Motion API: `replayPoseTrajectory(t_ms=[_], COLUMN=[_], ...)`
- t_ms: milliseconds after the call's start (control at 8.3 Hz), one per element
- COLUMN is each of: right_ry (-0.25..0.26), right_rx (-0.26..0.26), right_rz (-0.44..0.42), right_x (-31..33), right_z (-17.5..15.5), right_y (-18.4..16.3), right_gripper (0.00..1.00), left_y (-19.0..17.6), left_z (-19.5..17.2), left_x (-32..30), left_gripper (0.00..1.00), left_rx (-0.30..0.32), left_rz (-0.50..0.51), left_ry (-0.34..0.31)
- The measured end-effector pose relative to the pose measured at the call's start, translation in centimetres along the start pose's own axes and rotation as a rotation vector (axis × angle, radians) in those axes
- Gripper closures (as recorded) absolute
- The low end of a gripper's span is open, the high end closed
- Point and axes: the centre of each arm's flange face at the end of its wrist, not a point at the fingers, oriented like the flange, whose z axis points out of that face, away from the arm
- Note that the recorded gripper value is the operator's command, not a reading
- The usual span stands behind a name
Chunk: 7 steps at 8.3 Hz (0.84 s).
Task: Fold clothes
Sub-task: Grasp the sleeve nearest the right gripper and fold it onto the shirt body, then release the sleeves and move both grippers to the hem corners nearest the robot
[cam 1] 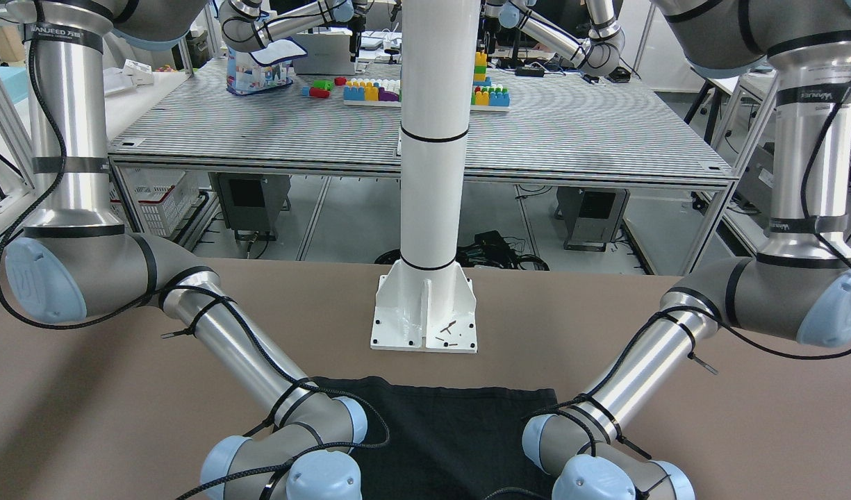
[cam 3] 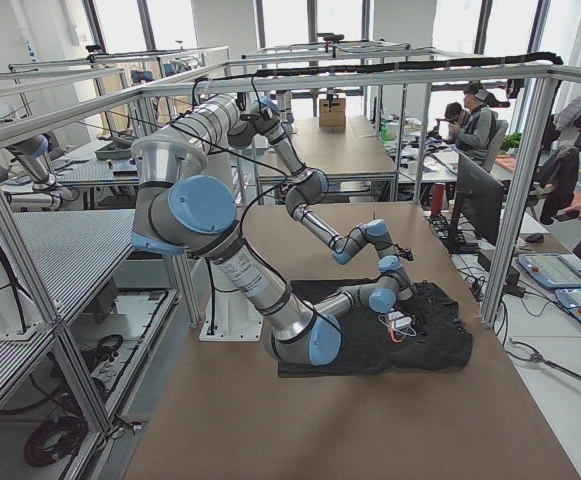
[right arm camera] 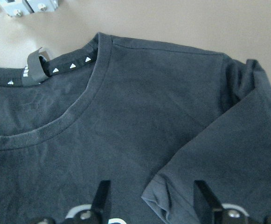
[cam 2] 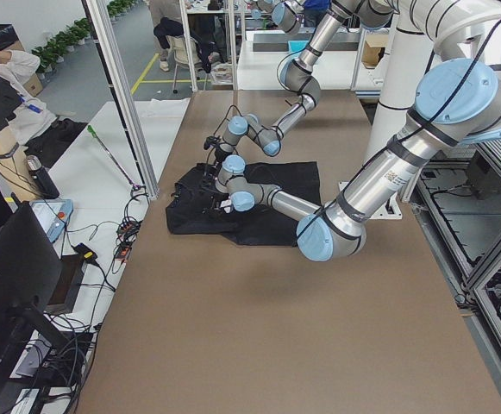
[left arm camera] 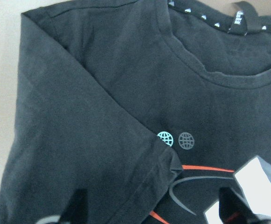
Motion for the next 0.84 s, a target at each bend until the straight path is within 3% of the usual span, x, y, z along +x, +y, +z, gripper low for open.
replayPoseTrajectory(t_ms=[482,843], right_ry=[-0.032,-0.076], right_rx=[-0.035,-0.102], right_rz=[-0.052,0.027], right_x=[6.4,13.4], right_z=[-3.8,-9.7], right_y=[5.3,14.0], right_gripper=[0.06,0.06], left_y=[2.0,11.1], left_z=[-3.9,-8.0], left_x=[-0.4,-3.6], left_gripper=[0.00,0.00], left_rx=[0.026,0.042], left_rz=[-0.085,-0.154], left_ry=[0.069,0.119])
